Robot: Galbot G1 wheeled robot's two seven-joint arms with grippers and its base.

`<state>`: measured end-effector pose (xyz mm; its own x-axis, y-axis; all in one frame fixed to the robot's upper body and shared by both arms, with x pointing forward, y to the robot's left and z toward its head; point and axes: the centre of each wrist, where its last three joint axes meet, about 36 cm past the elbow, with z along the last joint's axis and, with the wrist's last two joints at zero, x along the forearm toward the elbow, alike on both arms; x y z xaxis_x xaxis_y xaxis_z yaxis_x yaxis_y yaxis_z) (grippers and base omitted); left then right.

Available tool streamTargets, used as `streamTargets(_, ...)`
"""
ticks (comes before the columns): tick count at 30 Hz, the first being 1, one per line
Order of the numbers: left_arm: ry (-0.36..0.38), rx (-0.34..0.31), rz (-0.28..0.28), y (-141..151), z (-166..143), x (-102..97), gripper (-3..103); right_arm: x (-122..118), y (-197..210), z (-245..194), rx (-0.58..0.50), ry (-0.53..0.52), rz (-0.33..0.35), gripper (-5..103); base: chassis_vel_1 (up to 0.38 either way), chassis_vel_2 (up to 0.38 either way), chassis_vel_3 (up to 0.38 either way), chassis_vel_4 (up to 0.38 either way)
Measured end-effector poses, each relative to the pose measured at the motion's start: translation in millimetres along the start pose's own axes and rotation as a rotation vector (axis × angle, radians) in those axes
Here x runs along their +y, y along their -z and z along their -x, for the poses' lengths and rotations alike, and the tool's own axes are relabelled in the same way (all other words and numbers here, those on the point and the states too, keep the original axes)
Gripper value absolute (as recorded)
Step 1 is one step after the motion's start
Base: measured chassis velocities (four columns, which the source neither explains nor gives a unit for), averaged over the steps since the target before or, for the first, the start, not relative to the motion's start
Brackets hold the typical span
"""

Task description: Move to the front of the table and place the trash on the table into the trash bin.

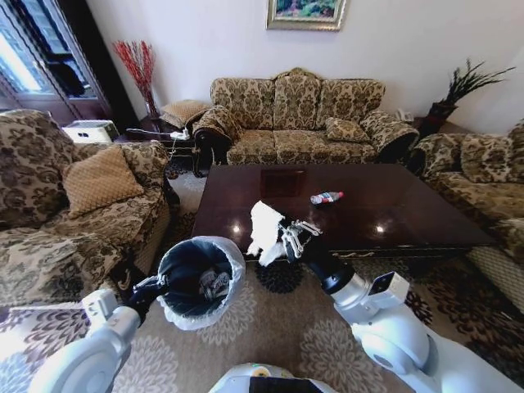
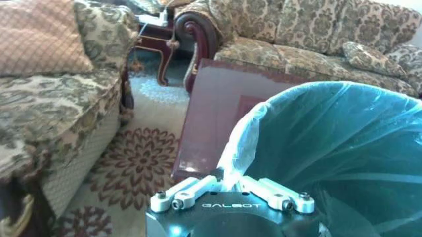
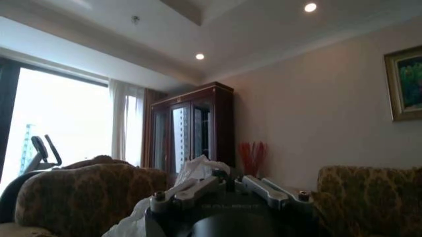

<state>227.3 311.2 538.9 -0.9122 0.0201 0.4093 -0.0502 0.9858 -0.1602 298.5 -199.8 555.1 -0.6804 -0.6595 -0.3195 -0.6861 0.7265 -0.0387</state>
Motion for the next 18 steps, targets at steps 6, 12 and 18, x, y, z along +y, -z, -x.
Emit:
streamTargets(6, -0.098, 0.019, 0.151, 15, 6, -0.7, 0, -9, -3, -1, 0.015, -0.042, -0.010, 0, -0.044, 0.045, 0.052, -0.029)
streamTargets(12, -0.187, 0.026, 0.315, 29, 10, -0.3, 0, -16, 15, 0, -0.024, -0.063, -0.010, 0, 0.000, 0.000, 0.000, 0.000)
streamTargets(18, -0.279, 0.030, 0.439, 58, 23, -5.5, 0, -17, 32, -1, -0.022, -0.050, 0.007, 0, 0.000, 0.000, 0.000, 0.000)
